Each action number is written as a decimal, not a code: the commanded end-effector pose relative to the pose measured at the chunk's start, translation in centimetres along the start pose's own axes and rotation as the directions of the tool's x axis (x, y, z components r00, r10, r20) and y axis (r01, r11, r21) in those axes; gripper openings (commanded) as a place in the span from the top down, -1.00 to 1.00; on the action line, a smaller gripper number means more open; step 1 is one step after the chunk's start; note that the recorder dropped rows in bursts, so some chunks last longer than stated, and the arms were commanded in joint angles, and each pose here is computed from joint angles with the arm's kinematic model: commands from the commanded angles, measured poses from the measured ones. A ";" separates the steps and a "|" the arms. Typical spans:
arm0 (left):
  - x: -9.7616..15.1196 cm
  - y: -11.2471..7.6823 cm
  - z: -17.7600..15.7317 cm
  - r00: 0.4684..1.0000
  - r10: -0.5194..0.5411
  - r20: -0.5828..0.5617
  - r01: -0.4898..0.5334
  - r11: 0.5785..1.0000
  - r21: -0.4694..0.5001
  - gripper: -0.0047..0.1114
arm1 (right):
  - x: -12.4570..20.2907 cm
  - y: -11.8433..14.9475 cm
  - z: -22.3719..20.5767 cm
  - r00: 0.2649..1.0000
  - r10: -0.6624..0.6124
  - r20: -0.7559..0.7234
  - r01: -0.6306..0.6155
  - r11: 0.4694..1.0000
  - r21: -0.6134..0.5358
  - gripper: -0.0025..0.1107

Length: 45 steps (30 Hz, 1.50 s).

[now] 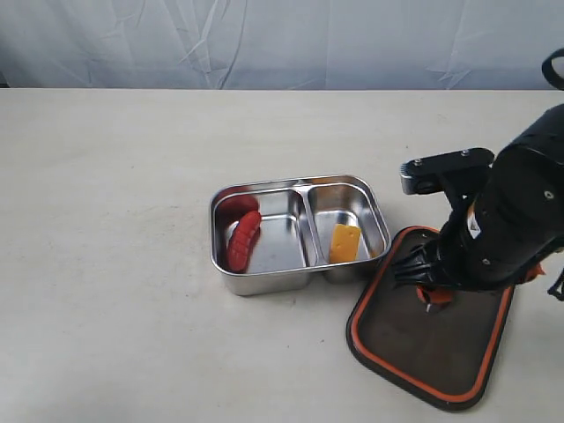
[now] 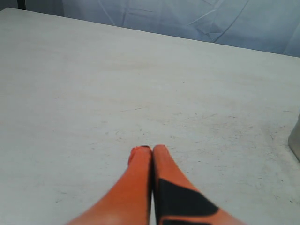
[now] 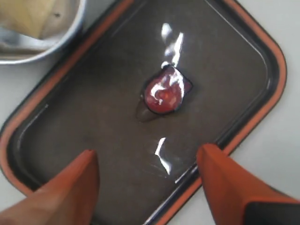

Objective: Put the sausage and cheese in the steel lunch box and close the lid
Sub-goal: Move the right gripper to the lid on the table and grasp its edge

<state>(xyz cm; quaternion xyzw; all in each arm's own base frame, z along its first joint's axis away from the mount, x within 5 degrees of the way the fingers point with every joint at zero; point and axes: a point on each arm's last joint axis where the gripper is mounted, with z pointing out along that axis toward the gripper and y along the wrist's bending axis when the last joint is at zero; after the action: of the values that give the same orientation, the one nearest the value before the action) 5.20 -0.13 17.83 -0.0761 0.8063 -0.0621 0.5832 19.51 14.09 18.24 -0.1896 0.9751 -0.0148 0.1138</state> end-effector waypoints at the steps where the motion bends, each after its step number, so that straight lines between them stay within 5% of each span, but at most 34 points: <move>1: 0.0 0.0 0.0 1.000 0.003 0.015 -0.003 1.000 0.001 0.92 | 0.2 -1.1 0.5 0.996 0.086 -0.001 -0.086 0.996 -0.011 -0.12; 14: 0.0 0.0 0.0 1.000 0.003 0.015 -0.003 1.000 0.001 0.92 | 1.4 -3.7 1.2 0.966 0.229 -0.123 -0.227 0.973 0.035 -0.12; 34: 0.0 0.0 0.0 1.000 0.003 0.015 -0.003 1.000 0.001 0.92 | 3.8 -2.8 6.3 0.913 0.287 -0.292 -0.287 0.957 0.042 -0.12; 37: 0.0 0.0 0.0 1.000 0.003 0.015 -0.003 1.000 0.001 0.92 | 4.1 -2.8 6.9 0.900 0.284 -0.330 -0.281 0.958 0.060 0.08; 40: 0.0 0.0 0.0 1.000 0.003 0.015 -0.003 1.000 0.001 0.92 | 4.2 -2.8 7.2 0.894 0.288 -0.343 -0.283 0.957 0.068 0.95; 45: 0.0 0.0 0.0 1.000 0.003 0.015 -0.003 1.000 0.001 0.92 | 4.7 -3.3 7.0 0.882 0.273 -0.384 -0.243 0.962 0.125 0.93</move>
<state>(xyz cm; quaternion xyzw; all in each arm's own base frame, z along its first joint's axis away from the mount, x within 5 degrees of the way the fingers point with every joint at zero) 5.20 -0.13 17.83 -0.0761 0.8063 -0.0621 0.5832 18.58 10.06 11.40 -0.0306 0.9974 -0.0411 -0.0503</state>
